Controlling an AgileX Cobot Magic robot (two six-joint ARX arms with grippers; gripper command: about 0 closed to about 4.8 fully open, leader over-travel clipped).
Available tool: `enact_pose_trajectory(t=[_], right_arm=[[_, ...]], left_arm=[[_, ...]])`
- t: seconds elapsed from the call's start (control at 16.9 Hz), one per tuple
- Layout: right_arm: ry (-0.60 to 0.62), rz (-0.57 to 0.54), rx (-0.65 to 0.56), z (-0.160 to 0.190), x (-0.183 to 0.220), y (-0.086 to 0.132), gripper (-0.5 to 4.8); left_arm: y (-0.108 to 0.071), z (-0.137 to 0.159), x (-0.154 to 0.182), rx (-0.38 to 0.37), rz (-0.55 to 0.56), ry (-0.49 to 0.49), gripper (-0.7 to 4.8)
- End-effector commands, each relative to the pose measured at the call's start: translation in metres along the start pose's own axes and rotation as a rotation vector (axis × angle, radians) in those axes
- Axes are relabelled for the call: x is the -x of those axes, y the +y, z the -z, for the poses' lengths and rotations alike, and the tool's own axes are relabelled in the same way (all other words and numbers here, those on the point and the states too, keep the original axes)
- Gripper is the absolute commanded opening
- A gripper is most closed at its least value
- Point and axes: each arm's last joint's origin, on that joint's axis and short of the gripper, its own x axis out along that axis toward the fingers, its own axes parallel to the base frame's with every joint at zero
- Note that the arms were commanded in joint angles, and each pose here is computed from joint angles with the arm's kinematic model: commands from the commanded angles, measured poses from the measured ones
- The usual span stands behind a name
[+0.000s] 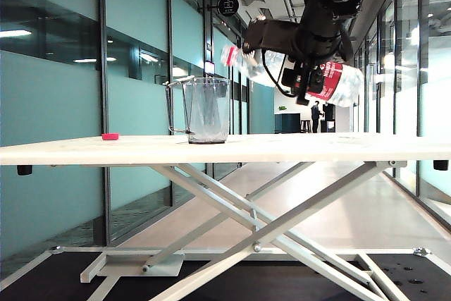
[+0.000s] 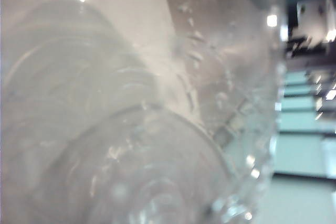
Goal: Pick up the mineral water bottle on the table and pour water into the mug until it's half full.
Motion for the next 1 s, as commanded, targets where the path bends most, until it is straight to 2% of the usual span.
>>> enact_pose_trajectory(t=[0.06, 0.35, 0.59, 1.0], right_arm=[[-0.023, 0.11, 0.092, -0.005, 0.005, -0.016, 2.11], [0.012, 0.178, 0.235, -0.006, 0.006, -0.023, 2.11], [0.022, 0.185, 0.28, -0.006, 0.006, -0.023, 2.11], [0.056, 0.266, 0.317, -0.007, 0.008, -0.031, 2.11]], left_arm=[[0.0, -0.001, 0.0, -0.016, 0.001, -0.004, -0.05], [0.0, -0.001, 0.0, -0.017, -0.001, -0.004, -0.05], [0.0, -0.001, 0.0, -0.024, -0.001, -0.004, -0.05], [0.0, -0.001, 0.0, -0.024, -0.001, -0.004, -0.05]])
